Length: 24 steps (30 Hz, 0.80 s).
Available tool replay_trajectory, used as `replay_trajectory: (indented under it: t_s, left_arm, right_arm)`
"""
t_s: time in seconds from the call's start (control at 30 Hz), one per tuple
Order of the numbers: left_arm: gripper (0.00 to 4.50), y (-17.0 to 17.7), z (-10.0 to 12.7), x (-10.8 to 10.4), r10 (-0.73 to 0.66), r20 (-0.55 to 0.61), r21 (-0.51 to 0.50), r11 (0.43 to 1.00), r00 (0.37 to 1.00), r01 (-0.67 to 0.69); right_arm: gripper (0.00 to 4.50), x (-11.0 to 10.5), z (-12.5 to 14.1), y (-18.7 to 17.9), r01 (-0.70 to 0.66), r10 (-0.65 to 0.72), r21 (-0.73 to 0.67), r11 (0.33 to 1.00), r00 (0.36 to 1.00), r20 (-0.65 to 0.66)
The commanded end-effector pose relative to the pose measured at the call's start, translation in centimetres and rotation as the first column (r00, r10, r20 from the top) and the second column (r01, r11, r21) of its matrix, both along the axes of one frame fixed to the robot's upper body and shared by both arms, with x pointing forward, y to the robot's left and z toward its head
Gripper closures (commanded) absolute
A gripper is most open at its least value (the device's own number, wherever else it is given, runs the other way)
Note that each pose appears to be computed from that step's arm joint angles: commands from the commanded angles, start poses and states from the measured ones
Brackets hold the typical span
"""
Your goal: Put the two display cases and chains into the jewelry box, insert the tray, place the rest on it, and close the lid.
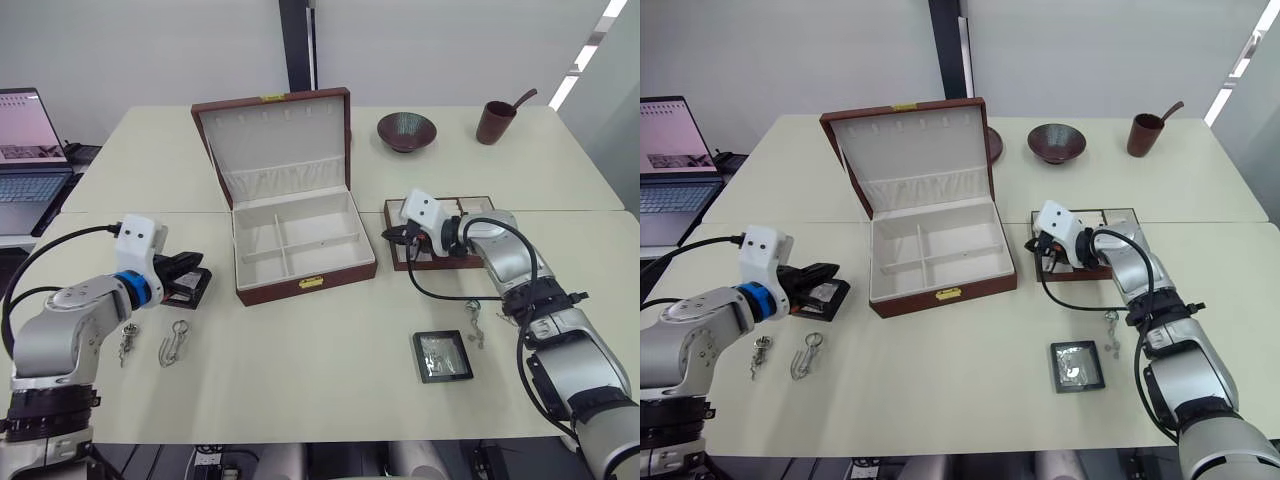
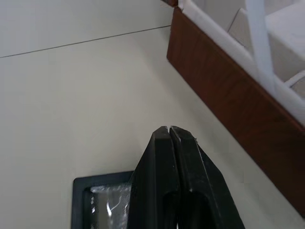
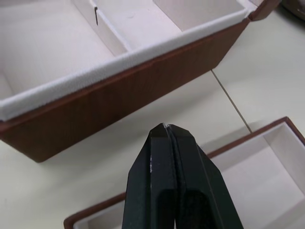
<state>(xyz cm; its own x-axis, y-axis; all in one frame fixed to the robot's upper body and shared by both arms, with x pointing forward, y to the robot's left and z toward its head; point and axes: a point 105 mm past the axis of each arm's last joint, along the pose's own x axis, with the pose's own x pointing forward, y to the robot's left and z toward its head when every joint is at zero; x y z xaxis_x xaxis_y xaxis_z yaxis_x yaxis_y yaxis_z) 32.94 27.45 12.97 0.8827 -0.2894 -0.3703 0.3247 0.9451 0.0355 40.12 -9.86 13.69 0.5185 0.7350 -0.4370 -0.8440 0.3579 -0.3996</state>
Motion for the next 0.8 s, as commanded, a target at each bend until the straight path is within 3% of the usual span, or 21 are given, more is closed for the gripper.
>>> replay_trajectory:
  t_s: [0.03,0.3,0.8]
  left_arm:
    - [4.5,-0.1,-0.2,0.7,-0.009,0.0,0.035,0.999,1.0,0.009]
    - [4.5,-2.6,-0.7,2.0,-0.084,0.009,0.002,0.996,0.996,0.084]
    - [4.5,-5.7,-0.6,2.9,-0.201,0.014,-0.029,0.979,0.979,0.202]
  right_arm:
    - [4.49,-0.1,0.9,0.8,-0.039,0.039,0.001,0.999,0.999,0.031]
    - [4.49,-1.0,0.2,1.4,-0.071,0.071,0.002,0.997,0.997,0.009]
    - [4.49,-4.7,0.6,2.9,-0.187,0.188,0.034,0.982,0.982,-0.025]
